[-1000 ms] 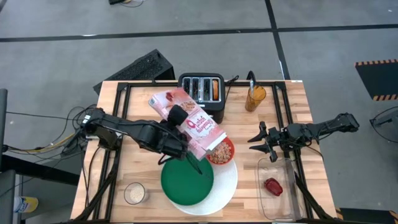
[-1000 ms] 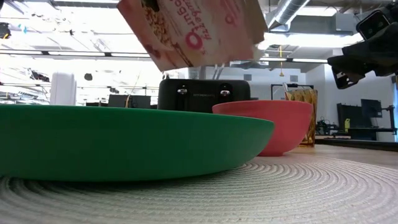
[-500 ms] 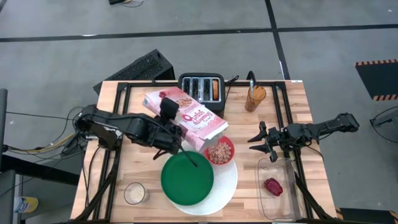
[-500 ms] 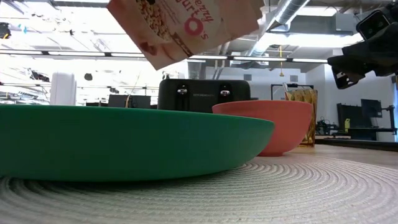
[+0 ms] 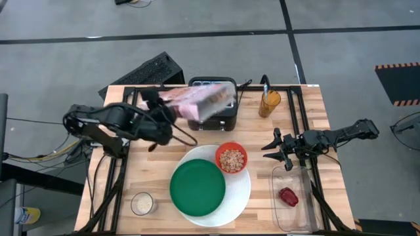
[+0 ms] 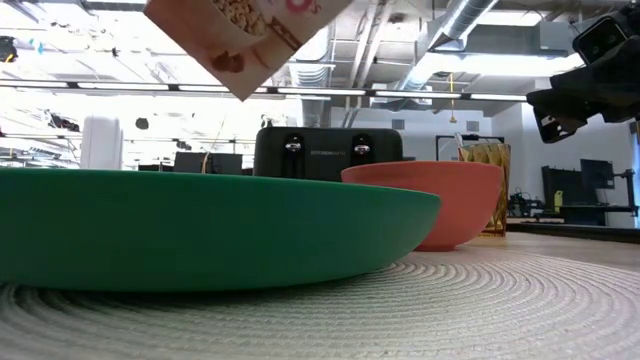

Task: Arrange a breakfast setting
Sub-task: Pour the cereal from the cereal box into the orange bowl

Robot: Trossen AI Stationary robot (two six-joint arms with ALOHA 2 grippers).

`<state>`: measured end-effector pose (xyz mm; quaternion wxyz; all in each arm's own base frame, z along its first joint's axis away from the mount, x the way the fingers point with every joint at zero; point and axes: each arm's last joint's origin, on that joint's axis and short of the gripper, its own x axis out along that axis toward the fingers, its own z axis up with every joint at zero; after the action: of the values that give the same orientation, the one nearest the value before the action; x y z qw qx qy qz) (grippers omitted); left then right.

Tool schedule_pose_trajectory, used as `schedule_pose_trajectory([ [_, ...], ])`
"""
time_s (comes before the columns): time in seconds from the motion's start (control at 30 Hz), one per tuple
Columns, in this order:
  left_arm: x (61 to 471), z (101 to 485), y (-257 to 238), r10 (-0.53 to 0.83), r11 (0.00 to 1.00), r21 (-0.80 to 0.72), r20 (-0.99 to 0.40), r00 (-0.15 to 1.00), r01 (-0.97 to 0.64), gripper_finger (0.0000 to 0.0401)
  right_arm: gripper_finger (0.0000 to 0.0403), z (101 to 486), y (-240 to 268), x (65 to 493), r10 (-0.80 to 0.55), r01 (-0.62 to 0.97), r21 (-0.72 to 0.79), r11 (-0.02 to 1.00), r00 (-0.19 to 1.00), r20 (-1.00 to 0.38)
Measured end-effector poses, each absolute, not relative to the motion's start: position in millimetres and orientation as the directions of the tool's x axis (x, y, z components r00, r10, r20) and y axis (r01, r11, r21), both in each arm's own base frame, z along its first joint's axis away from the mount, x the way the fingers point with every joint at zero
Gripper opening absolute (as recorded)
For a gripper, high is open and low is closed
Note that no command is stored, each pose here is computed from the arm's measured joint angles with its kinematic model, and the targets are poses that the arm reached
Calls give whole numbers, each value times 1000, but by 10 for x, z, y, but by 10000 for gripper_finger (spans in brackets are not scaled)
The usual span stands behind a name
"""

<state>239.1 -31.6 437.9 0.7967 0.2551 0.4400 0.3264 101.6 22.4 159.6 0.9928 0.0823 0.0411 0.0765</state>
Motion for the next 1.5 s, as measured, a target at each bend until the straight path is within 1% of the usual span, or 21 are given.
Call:
schedule_pose_trajectory([
  [0.2,2163,4411,-160,779,623,555,-506,370,-552,135,157,1597,224,1016,158,-145,170,975,985,-69],
  [0.33,2053,4324,-107,798,582,489,-497,341,-649,135,157,1597,224,1015,159,-145,170,975,985,-68],
  [0.53,1939,4092,-66,877,442,448,-397,270,-778,135,157,1597,224,1016,158,-145,170,975,985,-69],
  [0.67,1891,3862,-48,920,343,381,-322,225,-859,135,157,1597,224,1016,158,-145,170,975,985,-69],
  [0.83,1855,3488,-31,963,234,313,-201,177,-921,135,157,1598,223,1015,158,-145,170,975,985,-68],
  [0.93,1833,3222,-15,979,186,274,-129,155,-944,135,157,1597,224,1016,158,-145,170,975,985,-69],
  [1.07,1779,2872,22,986,143,134,-110,128,-981,135,157,1598,224,1016,158,-145,170,975,985,-69],
  [1.17,1756,2610,25,984,128,36,-129,122,-991,135,157,1598,224,1016,158,-145,170,975,985,-68],
  [1.37,1704,2237,35,989,140,45,-61,137,-989,135,157,1598,223,1016,158,-145,170,975,985,-68],
  [1.5,1673,2034,51,990,137,11,-40,137,-990,135,157,1597,223,1016,158,-145,170,975,985,-68],
])
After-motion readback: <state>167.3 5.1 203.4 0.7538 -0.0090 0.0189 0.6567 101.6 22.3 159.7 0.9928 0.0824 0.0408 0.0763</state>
